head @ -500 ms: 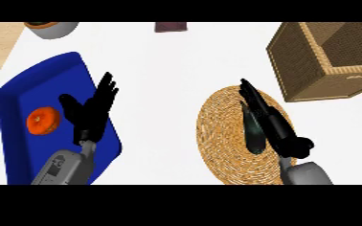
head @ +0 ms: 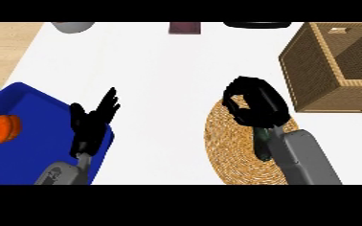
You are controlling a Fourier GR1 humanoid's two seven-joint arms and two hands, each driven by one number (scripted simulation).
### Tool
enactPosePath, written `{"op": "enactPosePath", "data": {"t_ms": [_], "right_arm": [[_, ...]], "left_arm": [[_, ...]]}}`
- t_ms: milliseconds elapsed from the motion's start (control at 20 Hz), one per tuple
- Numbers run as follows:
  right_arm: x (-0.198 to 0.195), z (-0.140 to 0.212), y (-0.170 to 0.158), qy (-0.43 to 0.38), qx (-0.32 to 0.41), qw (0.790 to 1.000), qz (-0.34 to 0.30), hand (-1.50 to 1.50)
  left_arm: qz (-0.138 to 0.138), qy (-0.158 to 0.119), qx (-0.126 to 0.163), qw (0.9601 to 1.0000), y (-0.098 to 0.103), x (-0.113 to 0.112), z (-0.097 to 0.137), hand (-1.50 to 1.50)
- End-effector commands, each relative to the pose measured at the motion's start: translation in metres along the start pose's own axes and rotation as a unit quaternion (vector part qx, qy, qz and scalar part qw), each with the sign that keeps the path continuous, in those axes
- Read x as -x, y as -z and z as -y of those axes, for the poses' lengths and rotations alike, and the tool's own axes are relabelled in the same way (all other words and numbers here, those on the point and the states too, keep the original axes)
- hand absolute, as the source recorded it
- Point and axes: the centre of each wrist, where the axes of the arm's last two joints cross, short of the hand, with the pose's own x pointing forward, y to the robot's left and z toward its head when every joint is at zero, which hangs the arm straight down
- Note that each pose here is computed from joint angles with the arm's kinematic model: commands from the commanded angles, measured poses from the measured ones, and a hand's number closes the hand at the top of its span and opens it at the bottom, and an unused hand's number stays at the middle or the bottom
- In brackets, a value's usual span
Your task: Pick the eggplant from the placemat and place it in the basket
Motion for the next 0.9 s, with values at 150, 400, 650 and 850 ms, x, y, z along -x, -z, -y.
{"op": "enactPosePath", "data": {"t_ms": [150, 400, 650, 850], "right_arm": [[-0.013, -0.045, 0.028, -0.095, -0.006, 0.994, -0.052, -1.50], [-0.070, -0.001, 0.035, -0.338, 0.037, 0.932, -0.128, -1.50], [-0.159, 0.025, 0.043, -0.474, 0.022, 0.861, -0.183, -1.50], [-0.225, 0.057, 0.043, -0.503, -0.005, 0.834, -0.225, -1.50]], "left_arm": [[-0.114, 0.035, -0.048, 0.9917, -0.041, 0.053, -0.048, 0.00], [-0.108, 0.031, -0.056, 0.9920, -0.033, 0.041, -0.053, 0.00], [-0.116, 0.021, -0.056, 0.9915, -0.040, 0.051, -0.046, 0.00], [-0.113, 0.032, -0.047, 0.9920, -0.045, 0.051, -0.049, 0.00]]}}
